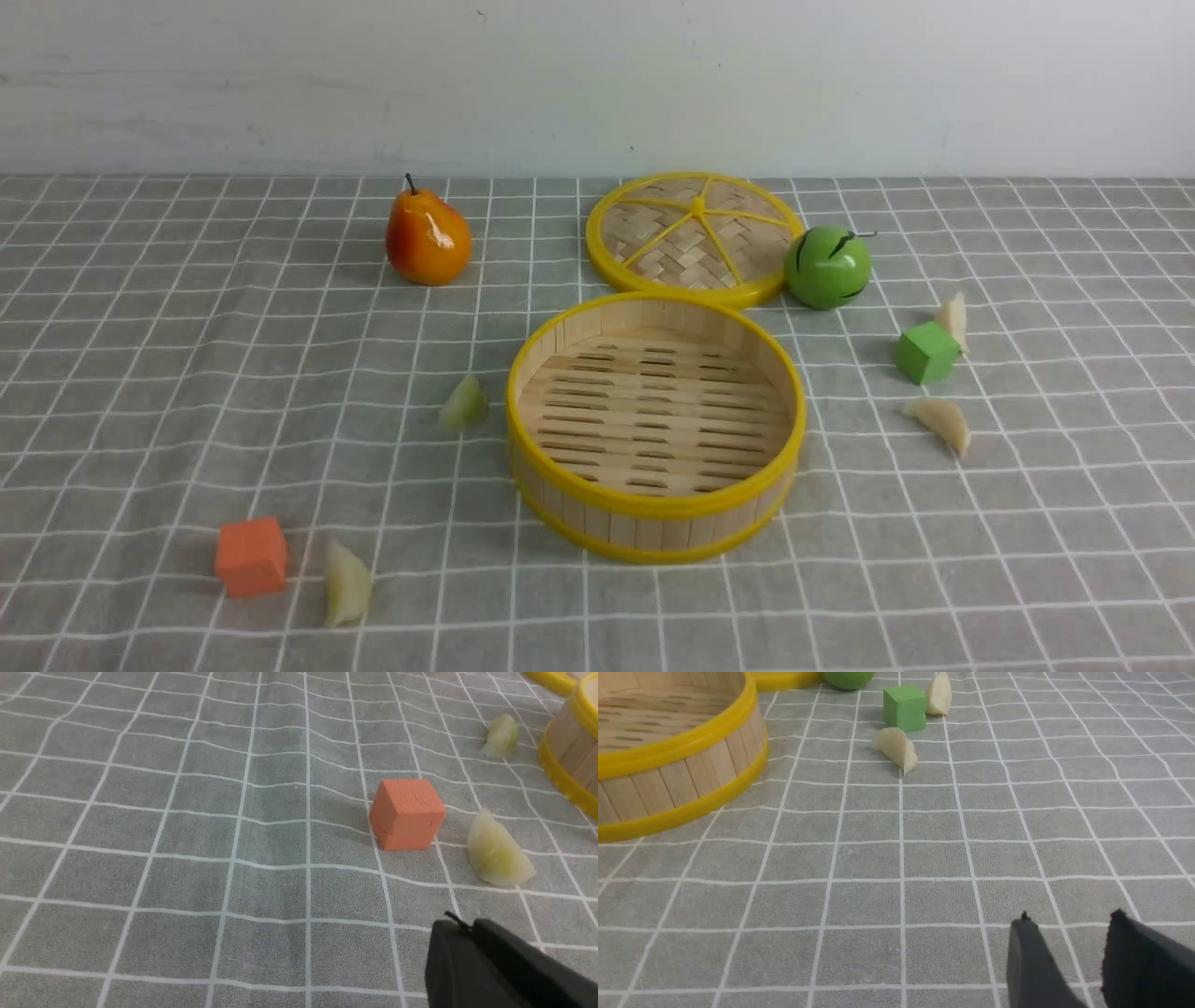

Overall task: Put the dumplings into the steamer on the table with the grey tablecloth.
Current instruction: 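Reach for and grasp a dumpling on the table with the left gripper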

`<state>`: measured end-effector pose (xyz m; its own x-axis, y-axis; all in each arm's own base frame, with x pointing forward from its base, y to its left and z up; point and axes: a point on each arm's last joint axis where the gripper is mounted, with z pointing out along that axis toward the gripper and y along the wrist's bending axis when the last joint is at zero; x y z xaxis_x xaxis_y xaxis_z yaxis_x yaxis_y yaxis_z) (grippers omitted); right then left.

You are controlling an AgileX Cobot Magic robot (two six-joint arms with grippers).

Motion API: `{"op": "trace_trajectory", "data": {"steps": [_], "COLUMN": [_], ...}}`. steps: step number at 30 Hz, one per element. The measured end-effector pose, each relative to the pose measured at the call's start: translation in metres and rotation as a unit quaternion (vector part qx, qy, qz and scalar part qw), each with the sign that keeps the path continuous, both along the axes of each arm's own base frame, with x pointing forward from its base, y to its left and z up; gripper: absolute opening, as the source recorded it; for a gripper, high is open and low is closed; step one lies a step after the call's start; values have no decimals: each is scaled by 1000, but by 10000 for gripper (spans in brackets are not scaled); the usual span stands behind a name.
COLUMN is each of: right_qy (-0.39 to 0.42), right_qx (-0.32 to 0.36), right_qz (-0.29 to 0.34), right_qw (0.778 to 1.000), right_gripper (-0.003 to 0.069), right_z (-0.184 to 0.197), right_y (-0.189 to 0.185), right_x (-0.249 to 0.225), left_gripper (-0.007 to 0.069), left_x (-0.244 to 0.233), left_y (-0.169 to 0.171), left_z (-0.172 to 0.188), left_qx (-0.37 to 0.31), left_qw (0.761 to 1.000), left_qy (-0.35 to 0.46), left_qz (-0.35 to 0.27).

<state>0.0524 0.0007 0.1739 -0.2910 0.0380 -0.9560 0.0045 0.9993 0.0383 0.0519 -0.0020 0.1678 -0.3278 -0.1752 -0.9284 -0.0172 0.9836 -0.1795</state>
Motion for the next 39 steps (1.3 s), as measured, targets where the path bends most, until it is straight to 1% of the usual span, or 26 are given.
{"op": "trace_trajectory", "data": {"steps": [18,26,30,33,34,36,39], "right_qy": [0,0,-3,-31,-31,-94,-182], "right_qx": [0,0,-11,-21,-21,-24,-28], "right_qz": [0,0,-1,-2,-2,-2,-1], "right_qw": [1000,1000,1000,999,999,995,983], "right_gripper": [240,240,240,240,240,240,240], "right_z": [0,0,1,3,3,15,31], "right_y": [0,0,-1,-1,-1,-1,-1], "right_x": [0,0,0,2,2,4,4], "left_gripper": [38,41,48,49,49,52,57], "left_x": [0,1,3,5,5,5,3], "left_y": [0,0,0,-1,-1,-1,-1], "left_z": [0,3,11,25,25,37,50], "left_qx": [1,4,1,-2,-2,-6,-9], "left_qw": [1000,1000,998,991,991,979,962], "left_qy": [-1,-20,-63,-137,-137,-205,-273], "left_qz": [0,0,-2,-4,-4,-5,-7]}}
